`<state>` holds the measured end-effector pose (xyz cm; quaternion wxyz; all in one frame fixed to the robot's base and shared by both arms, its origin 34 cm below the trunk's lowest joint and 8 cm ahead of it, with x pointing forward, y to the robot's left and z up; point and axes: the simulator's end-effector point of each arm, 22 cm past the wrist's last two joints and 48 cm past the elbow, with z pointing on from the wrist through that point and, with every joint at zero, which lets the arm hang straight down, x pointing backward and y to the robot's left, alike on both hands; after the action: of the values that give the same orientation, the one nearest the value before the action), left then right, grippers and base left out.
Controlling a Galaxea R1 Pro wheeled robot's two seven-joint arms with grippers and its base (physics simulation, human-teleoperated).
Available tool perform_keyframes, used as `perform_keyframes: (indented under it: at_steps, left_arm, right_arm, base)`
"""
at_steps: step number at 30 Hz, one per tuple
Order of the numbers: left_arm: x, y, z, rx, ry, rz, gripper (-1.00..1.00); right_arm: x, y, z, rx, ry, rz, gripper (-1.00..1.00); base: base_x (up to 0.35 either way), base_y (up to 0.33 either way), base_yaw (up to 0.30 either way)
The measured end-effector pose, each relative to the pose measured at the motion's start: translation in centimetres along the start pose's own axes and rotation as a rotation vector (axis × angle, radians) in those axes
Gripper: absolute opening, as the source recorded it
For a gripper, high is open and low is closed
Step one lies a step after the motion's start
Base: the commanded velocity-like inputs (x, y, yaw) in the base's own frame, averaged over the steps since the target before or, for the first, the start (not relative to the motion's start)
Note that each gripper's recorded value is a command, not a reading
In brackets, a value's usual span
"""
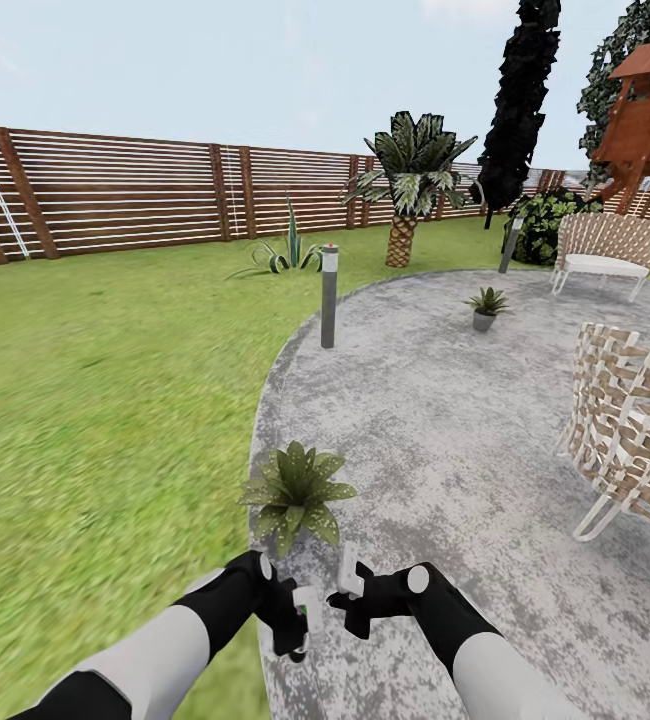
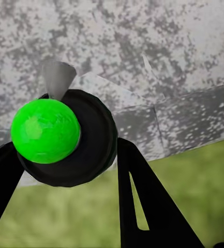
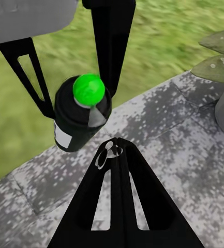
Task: Pick up the pesticide atomizer in the garden and spray insectifuge to fully cover both potted plants in the garden.
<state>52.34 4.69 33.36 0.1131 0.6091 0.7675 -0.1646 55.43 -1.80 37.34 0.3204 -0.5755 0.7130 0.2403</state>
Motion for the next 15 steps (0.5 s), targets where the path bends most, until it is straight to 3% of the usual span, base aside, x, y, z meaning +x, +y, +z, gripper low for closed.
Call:
perform_keyframes:
  at_steps: [15]
  left_arm:
    - [-1.3, -0.3, 0.1, 0.004, -0.025, 0.01, -1.0]
  right_arm:
    - [0.0, 0.0, 0.0, 0.001, 0.0, 0.0, -1.0]
  base:
    - [0.0, 0.0, 0.0]
